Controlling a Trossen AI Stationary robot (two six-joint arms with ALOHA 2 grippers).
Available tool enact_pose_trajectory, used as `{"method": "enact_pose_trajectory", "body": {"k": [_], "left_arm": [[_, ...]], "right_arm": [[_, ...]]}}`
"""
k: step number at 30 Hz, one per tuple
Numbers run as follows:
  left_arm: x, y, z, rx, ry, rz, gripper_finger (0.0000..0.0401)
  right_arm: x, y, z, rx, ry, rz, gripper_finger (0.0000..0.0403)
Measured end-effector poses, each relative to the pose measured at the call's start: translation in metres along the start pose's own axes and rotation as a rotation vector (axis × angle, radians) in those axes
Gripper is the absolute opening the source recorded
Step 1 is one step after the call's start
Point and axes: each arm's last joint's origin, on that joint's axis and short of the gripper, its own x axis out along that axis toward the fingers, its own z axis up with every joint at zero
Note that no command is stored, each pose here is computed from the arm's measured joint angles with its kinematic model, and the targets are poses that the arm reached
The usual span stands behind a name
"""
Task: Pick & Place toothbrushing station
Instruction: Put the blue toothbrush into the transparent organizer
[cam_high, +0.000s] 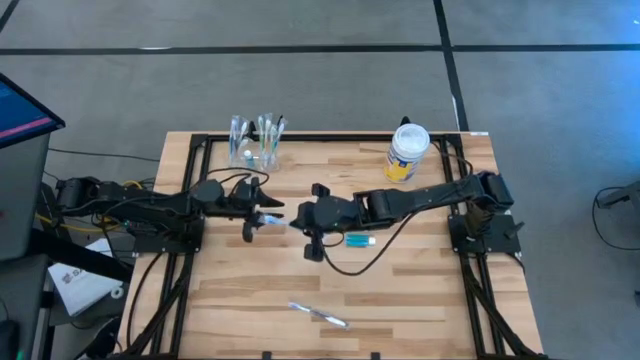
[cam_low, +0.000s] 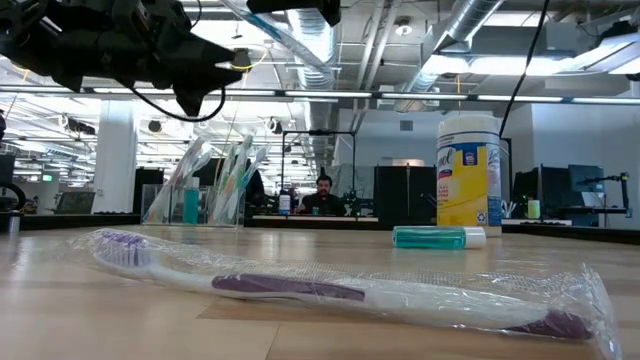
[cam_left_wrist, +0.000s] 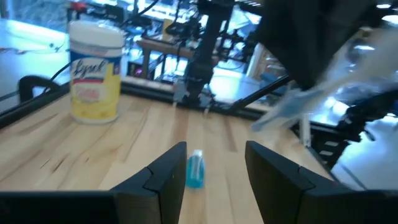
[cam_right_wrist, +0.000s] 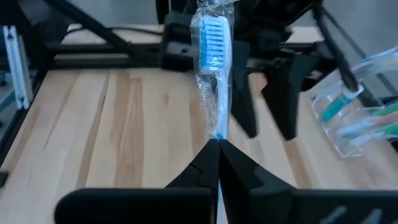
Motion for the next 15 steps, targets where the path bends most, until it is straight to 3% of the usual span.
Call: {"method": "enact_pose_trajectory", "body": {"k": [15], "left_arm": [[-0.003, -0.007, 0.02, 0.133, -0.209, -0.108, 0.0159]], "right_arm": [[-0.014, -0.019, 0.025, 0.003, -0.183, -0.006, 0.0]]}}
